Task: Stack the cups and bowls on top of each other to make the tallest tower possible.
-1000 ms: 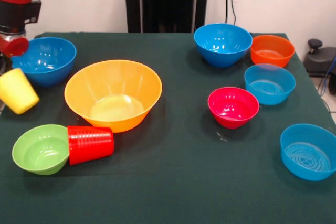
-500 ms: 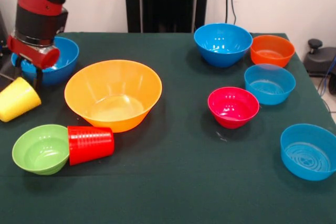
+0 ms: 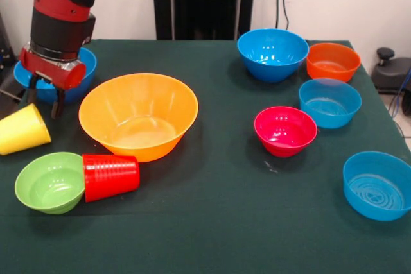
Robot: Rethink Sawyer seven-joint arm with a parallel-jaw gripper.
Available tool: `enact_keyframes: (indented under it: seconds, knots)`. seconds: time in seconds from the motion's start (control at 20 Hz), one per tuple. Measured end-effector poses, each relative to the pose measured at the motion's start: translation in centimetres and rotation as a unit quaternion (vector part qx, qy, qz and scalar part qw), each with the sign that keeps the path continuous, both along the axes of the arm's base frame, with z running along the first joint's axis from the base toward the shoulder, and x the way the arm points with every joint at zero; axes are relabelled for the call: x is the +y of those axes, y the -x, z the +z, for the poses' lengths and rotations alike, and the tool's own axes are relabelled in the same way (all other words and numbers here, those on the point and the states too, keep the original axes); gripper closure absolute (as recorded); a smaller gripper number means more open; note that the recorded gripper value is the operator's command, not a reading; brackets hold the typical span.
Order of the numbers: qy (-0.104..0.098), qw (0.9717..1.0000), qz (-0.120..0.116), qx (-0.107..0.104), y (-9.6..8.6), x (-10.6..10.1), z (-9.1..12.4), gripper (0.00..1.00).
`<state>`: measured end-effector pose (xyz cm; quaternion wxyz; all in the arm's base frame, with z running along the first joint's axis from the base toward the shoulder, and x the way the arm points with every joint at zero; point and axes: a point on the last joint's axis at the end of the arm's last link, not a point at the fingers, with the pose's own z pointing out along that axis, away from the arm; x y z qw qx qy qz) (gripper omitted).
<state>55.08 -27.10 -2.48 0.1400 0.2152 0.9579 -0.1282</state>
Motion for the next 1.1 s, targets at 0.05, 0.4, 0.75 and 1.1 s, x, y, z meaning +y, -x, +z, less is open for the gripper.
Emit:
enact_keyframes:
  seconds: [0.05, 0.4, 0.75, 1.1]
  knots:
    - [0.000, 1.0000, 0.002, 0.000, 0.0, 0.1, 0.0, 0.00]
    - [-0.003, 0.9999, 0.008, -0.010, -0.8, 0.1, 1.4, 0.00]
    - [-0.012, 0.9996, -0.009, -0.024, -1.4, -0.8, 4.7, 0.00]
    - [-0.023, 0.9992, -0.024, -0.024, -1.4, -1.5, 6.9, 0.00]
